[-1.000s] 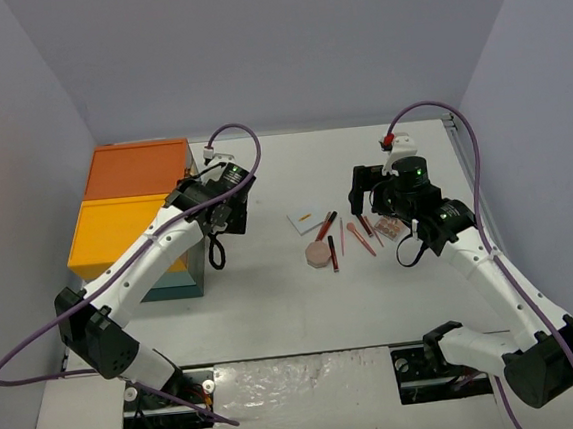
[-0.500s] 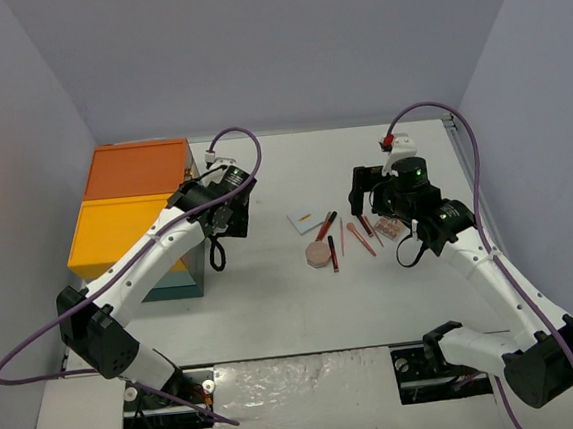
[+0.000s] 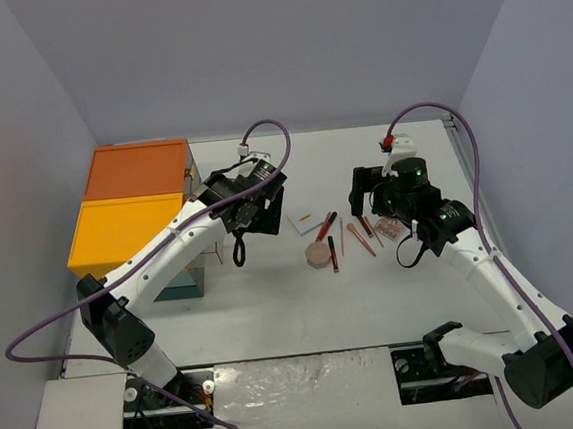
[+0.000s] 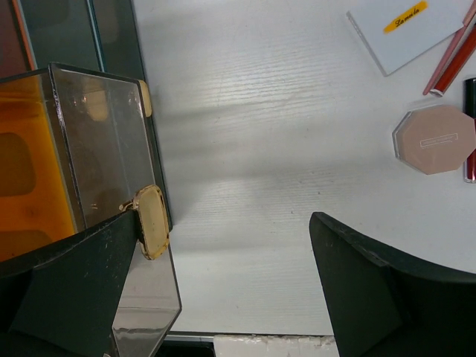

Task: Organize the makeup

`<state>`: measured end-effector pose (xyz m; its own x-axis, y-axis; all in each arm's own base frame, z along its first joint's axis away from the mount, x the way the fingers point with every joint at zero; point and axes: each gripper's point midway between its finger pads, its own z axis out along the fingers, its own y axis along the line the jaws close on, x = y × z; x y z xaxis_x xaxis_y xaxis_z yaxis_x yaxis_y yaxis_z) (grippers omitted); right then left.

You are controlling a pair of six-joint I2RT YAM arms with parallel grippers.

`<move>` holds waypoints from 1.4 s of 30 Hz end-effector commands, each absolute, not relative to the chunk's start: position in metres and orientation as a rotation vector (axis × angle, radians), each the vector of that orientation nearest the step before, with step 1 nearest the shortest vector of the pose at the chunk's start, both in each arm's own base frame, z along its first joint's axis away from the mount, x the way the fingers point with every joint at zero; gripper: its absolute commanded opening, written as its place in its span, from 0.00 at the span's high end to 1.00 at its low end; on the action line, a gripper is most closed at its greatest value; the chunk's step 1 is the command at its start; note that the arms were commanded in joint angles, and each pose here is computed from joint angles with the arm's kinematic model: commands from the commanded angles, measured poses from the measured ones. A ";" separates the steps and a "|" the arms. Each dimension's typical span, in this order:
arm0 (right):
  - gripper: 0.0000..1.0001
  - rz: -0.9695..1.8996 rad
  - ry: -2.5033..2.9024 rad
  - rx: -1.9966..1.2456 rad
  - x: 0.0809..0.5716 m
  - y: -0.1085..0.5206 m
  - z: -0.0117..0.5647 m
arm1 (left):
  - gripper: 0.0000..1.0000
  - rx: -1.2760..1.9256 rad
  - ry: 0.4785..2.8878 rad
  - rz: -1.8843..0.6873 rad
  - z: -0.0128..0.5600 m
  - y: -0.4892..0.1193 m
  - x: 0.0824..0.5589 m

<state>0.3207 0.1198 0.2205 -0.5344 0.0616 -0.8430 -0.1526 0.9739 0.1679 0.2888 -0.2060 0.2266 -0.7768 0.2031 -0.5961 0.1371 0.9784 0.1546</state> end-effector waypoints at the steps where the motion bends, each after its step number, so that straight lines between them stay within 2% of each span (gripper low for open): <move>1: 0.00 0.269 2.059 -0.057 0.326 0.119 0.236 | 0.03 0.156 2.334 0.076 0.280 -0.204 0.302; 11: 0.00 0.268 2.063 -0.057 0.327 0.119 0.236 | 0.03 0.167 2.352 0.008 0.280 -0.215 0.300; 16: 0.00 0.268 2.065 -0.058 0.326 0.119 0.235 | 0.03 0.083 2.263 0.079 0.309 -0.184 0.302; 24: 0.00 0.282 2.067 -0.058 0.325 0.121 0.234 | 0.03 0.025 2.357 0.104 0.279 -0.154 0.300; 31: 0.00 0.279 2.094 -0.058 0.322 0.120 0.223 | 0.03 0.079 2.453 -0.148 0.248 -0.201 0.296; 42: 0.00 0.272 2.119 -0.055 0.316 0.118 0.210 | 0.03 0.117 2.422 -0.339 0.262 -0.246 0.298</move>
